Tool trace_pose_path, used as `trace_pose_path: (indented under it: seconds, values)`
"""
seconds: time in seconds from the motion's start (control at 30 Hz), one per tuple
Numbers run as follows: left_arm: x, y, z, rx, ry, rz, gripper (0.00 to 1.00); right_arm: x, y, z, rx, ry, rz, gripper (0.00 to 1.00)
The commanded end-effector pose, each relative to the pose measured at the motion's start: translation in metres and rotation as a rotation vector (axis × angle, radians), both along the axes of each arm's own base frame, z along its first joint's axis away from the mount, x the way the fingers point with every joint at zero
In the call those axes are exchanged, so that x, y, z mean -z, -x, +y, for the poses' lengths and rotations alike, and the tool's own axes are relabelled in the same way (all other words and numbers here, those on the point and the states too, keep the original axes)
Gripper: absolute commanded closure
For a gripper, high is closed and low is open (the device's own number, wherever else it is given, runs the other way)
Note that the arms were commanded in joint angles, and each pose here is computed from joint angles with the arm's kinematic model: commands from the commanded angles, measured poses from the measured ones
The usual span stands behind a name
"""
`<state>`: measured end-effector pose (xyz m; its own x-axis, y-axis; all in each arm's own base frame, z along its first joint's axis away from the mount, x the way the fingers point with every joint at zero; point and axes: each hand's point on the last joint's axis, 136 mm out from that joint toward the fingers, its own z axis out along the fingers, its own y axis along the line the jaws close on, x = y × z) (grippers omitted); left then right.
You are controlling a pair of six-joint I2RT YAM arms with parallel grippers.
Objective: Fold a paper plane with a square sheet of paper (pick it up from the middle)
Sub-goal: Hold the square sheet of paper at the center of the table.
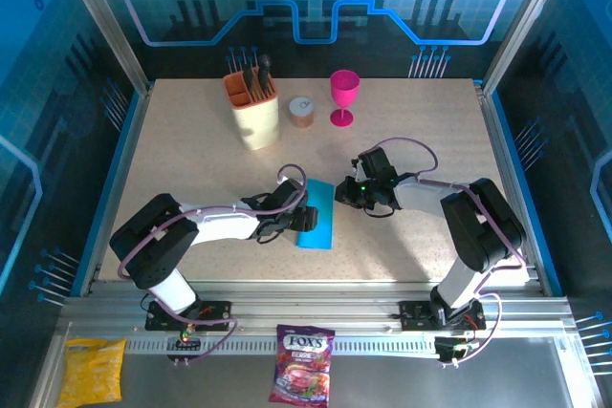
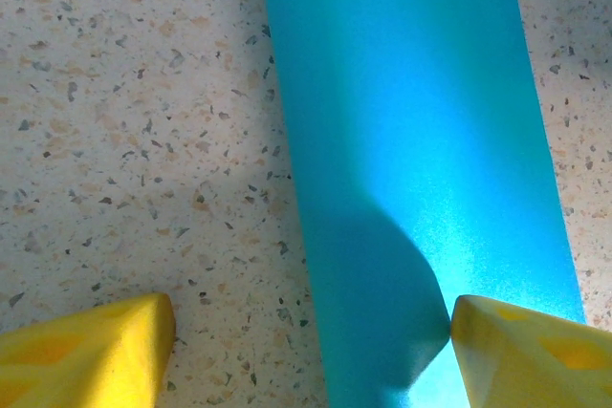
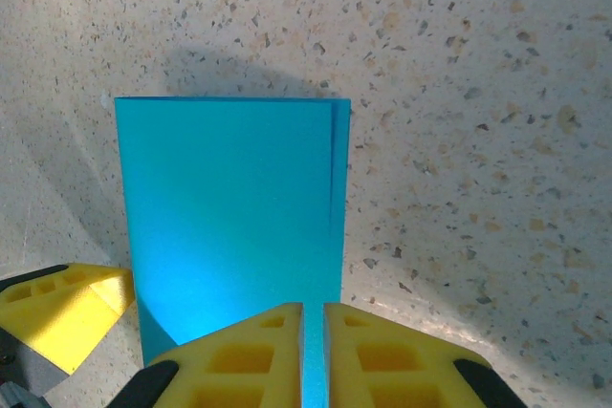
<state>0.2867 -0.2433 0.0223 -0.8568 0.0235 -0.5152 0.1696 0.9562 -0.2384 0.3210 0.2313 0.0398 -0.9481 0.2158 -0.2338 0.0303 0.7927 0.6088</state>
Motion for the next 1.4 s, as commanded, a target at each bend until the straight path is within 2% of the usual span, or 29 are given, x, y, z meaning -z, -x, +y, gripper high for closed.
trace_pose_path:
  seconds: [0.0, 0.67, 1.37]
  values:
    - [0.001, -0.003, -0.01, -0.008, 0.053, 0.026, 0.23, -0.007, -0.001, 0.0, 0.005, -0.017, -0.016, 0.85]
    - [0.008, 0.001, -0.015, 0.04, 0.051, 0.043, 0.23, -0.008, -0.004, 0.001, 0.005, -0.029, -0.018, 0.85]
    - [0.013, 0.003, -0.024, 0.109, 0.051, 0.059, 0.23, 0.0, -0.001, 0.026, -0.06, -0.041, -0.001, 0.85]
